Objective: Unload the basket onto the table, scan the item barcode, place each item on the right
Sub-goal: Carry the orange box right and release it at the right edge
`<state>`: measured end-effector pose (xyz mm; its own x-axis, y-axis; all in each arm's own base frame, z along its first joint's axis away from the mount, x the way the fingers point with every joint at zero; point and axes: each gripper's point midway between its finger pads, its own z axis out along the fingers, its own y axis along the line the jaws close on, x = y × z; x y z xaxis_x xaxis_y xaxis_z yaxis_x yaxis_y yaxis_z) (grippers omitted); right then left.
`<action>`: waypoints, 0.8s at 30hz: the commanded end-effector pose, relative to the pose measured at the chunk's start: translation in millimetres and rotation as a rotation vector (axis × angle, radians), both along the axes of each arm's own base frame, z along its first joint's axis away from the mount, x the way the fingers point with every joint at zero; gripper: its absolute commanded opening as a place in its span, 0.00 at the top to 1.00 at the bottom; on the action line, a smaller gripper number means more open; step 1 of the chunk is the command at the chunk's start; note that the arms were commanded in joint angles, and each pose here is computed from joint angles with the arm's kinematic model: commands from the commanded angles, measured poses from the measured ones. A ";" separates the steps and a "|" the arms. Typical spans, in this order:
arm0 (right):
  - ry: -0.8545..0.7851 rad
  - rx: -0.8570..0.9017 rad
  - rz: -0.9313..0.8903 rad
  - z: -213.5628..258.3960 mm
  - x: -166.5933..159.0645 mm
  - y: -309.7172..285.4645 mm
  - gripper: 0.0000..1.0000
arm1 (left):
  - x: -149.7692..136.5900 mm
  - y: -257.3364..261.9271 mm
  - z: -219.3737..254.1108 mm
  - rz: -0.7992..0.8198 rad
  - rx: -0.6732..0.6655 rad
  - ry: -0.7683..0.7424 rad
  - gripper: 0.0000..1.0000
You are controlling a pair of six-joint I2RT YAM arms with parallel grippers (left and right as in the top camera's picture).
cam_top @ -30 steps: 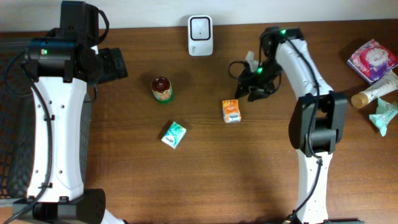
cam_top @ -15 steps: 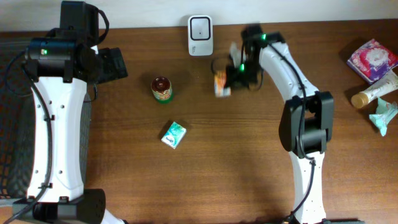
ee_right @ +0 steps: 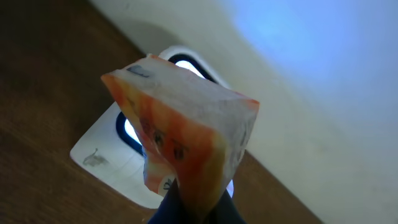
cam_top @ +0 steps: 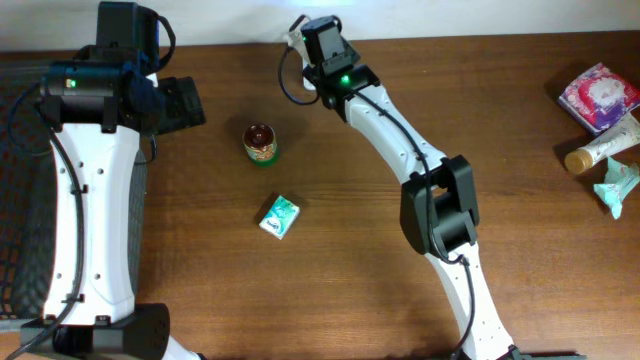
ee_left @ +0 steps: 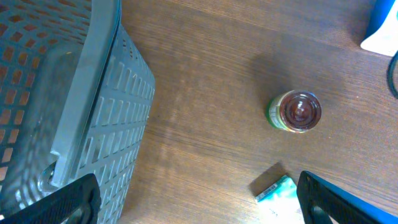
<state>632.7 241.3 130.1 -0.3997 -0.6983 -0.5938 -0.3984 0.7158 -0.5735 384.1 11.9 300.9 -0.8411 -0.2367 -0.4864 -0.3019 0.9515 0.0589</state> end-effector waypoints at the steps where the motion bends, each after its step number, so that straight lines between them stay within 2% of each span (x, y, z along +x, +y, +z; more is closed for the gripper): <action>1: -0.078 0.060 -0.155 26.7 7.3 -20.0 0.96 | 0.1 2.4 4.6 -0.003 0.013 -0.012 0.01; 4: -0.176 0.264 -0.401 84.1 14.0 -77.8 0.96 | 0.1 2.4 4.6 -0.003 0.013 -0.012 0.01; 6: -0.196 0.430 -0.608 120.0 5.8 -148.2 0.96 | 0.0 2.5 4.8 -0.003 0.013 -0.012 0.01; 8: -0.170 0.481 -0.808 130.4 -15.7 -230.8 0.96 | 0.0 2.5 4.8 -0.003 0.013 -0.012 0.01; 10: -0.080 0.480 -1.053 109.8 -53.9 -318.8 0.96 | 0.1 2.4 4.6 -0.003 0.013 -0.012 0.01; 12: 0.033 0.441 -1.215 81.3 -89.9 -376.2 0.96 | 0.1 2.4 4.6 -0.003 0.013 -0.012 0.01; 15: 0.245 0.521 -1.336 23.9 -130.9 -437.0 0.96 | 0.0 2.5 4.8 -0.003 0.013 -0.012 0.01; 19: 0.345 0.537 -1.469 -29.8 -172.1 -484.8 0.95 | 0.0 2.5 4.8 -0.003 0.013 -0.012 0.01; 20: 0.357 0.527 -1.495 -42.7 -180.9 -493.4 0.88 | 0.1 2.4 4.6 -0.003 0.013 -0.012 0.01; 22: 0.368 0.529 -1.528 -59.2 -192.1 -505.1 0.64 | 0.1 2.4 4.6 -0.003 0.013 -0.012 0.01; 23: 0.359 0.534 -1.534 -60.8 -192.8 -509.6 0.56 | 0.0 2.5 4.8 -0.003 0.013 -0.012 0.01; 24: 0.351 0.528 -1.512 -56.1 -189.8 -512.2 0.30 | 0.0 2.5 4.8 -0.003 0.013 -0.012 0.01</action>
<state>441.9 -265.4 71.8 -0.6481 0.6747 -0.3531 0.7567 0.6230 -0.1983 384.0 11.8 300.8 -0.8413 -0.2367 -0.4859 -0.3017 0.9516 0.0588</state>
